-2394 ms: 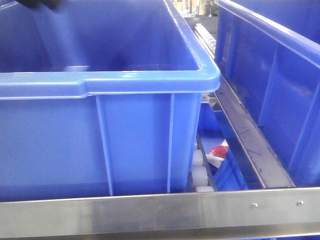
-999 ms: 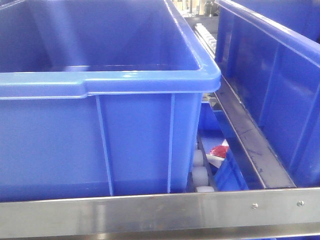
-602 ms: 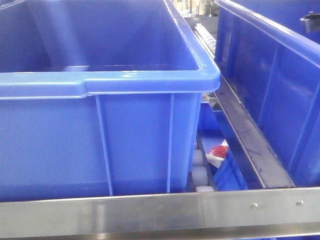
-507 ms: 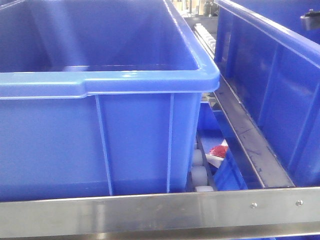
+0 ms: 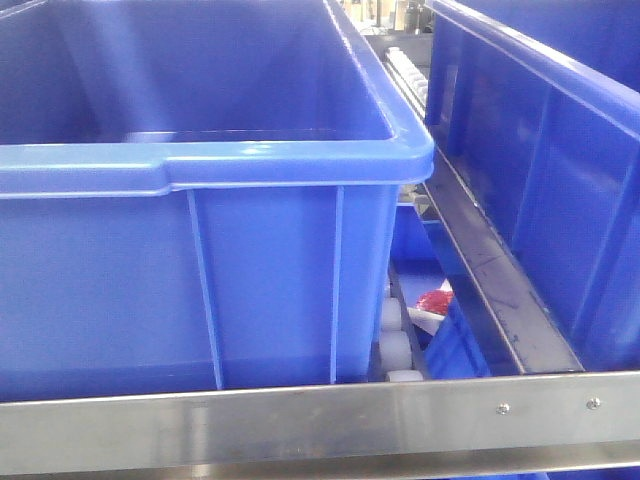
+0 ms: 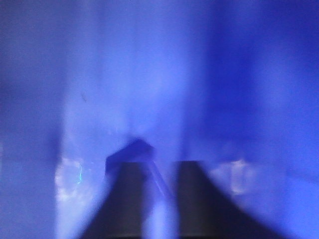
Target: Pick and sort blue part to right shelf
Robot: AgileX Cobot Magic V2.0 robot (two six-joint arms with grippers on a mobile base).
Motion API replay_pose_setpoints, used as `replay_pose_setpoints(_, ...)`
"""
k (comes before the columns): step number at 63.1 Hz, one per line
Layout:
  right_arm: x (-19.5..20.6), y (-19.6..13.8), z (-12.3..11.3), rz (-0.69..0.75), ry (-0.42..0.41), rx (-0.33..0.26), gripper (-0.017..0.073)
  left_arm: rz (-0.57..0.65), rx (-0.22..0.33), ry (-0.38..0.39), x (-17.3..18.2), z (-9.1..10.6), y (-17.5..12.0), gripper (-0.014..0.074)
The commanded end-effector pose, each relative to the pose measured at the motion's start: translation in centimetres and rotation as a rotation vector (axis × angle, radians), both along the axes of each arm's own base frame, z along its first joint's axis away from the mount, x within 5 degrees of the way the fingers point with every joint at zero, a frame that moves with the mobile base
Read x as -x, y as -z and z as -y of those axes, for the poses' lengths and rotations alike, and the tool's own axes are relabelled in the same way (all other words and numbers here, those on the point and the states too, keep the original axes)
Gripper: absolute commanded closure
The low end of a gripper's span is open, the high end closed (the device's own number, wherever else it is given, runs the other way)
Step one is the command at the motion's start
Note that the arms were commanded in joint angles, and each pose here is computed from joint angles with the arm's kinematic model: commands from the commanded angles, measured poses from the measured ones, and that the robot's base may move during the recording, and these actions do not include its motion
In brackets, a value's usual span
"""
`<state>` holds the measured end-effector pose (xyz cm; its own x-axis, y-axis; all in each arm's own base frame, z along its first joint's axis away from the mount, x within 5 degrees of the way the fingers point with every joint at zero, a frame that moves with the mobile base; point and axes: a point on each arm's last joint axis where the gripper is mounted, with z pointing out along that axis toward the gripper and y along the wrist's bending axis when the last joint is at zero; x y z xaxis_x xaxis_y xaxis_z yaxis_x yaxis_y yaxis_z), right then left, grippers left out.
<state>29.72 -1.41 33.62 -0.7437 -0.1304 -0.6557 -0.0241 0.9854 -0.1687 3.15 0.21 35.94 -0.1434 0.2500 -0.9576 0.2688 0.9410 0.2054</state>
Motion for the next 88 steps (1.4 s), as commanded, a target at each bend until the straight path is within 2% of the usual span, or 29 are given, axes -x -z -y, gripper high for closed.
replay_pose_setpoints(1,2.8,-3.4,0.1,0.166,-0.008,0.007,0.0498,0.107,0.053,-0.061,0.8,-0.9,-0.5,0.0470)
replay_pose_setpoints(6,5.5,-4.1,-0.2,0.238,-0.011,-0.015,0.0501,0.124,0.067,-0.064,1.4,-1.2,0.4,0.0470)
replay_pose_setpoints(15,10.7,-3.1,-0.7,0.350,-0.018,-0.070,0.0501,0.102,0.073,-0.056,1.5,-1.1,2.0,0.0470)
replay_pose_setpoints(31,19.2,0.1,-0.9,0.523,-0.028,-0.072,0.0501,0.122,0.086,-0.043,1.4,-1.0,1.9,0.0470)
replay_pose_setpoints(47,25.1,1.8,-1.1,0.733,-0.037,-0.066,0.0501,0.123,0.059,-0.059,1.3,-1.1,2.0,0.0470)
replay_pose_setpoints(59,27.1,1.4,-1.1,0.849,-0.044,-0.062,0.0501,0.123,0.059,-0.059,1.3,-1.1,2.0,0.0470)
replay_pose_setpoints(88,27.1,1.5,-1.1,0.838,-0.043,-0.063,0.0501,0.122,0.059,-0.059,1.3,-1.1,2.1,0.0470)
